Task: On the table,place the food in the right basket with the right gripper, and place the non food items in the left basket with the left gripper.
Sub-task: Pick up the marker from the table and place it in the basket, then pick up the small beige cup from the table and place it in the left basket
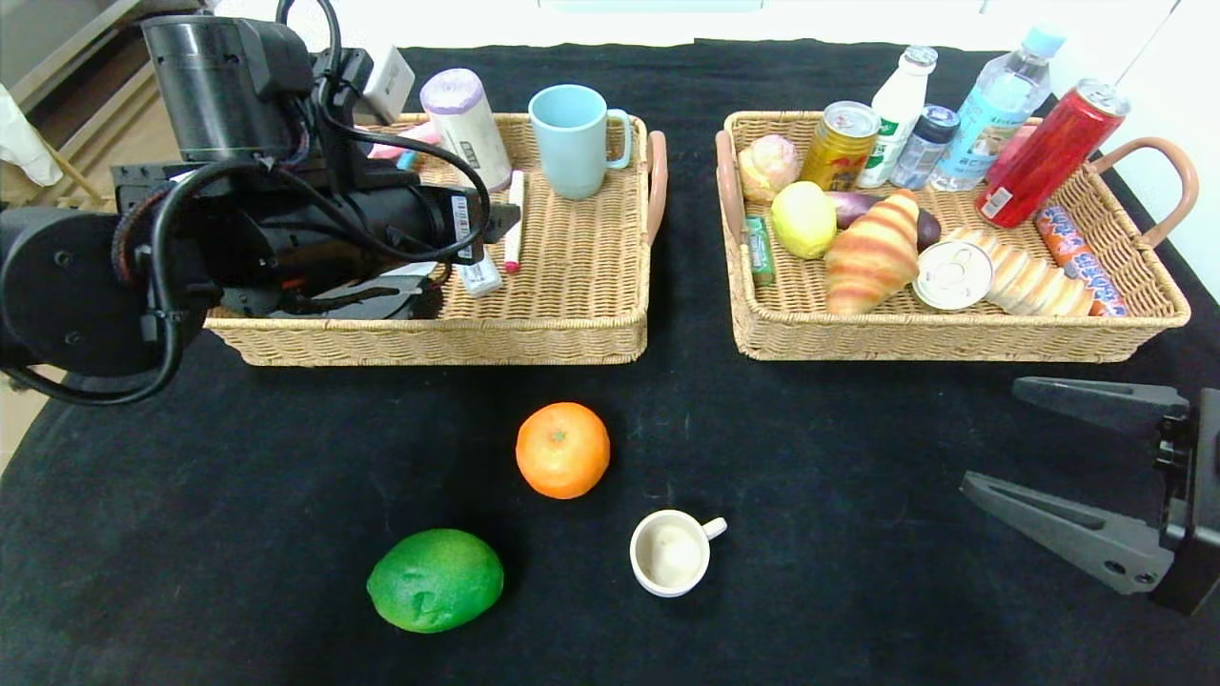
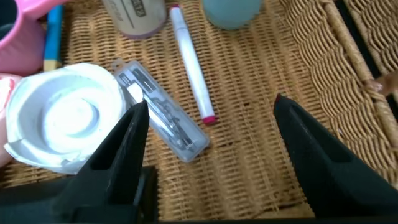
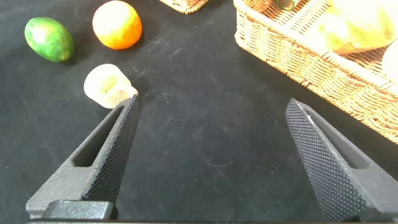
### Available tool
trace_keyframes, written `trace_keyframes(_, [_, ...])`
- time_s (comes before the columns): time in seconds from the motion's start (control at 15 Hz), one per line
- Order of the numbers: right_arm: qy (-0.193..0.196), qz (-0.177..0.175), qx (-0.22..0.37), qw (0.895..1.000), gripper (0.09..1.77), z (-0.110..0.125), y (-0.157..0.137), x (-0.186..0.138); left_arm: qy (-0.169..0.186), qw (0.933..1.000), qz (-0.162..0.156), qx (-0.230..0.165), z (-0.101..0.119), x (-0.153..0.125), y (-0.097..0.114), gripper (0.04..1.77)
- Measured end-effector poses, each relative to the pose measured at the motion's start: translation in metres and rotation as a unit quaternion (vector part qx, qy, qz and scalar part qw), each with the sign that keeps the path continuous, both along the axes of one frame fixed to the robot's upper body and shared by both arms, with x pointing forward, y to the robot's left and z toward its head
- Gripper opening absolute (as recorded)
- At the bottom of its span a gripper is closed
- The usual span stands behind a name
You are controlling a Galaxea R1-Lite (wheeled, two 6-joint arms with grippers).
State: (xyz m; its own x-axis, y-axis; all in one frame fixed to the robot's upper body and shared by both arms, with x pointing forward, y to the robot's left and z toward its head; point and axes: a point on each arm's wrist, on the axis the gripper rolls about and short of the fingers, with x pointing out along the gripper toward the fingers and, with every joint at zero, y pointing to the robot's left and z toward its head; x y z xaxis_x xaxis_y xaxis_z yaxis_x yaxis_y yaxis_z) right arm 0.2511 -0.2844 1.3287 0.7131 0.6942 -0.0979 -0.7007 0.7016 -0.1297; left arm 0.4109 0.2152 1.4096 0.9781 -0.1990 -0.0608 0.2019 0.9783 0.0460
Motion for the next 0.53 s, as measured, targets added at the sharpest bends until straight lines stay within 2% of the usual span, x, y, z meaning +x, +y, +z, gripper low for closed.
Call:
trace_keyframes(0.4, [0.002,0.002,-0.001,1.000,1.71,-0.001,0.000,0.000,0.053,0.9972,-0.046,0.026,0.011,-0.049,-0.024,1.60])
trace_keyframes(0.53, [0.002,0.001,-0.001,1.000,1.71,-0.001,0.000,0.000,0.084,0.9934,-0.064,0.044,0.009,-0.068,-0.030,1.63])
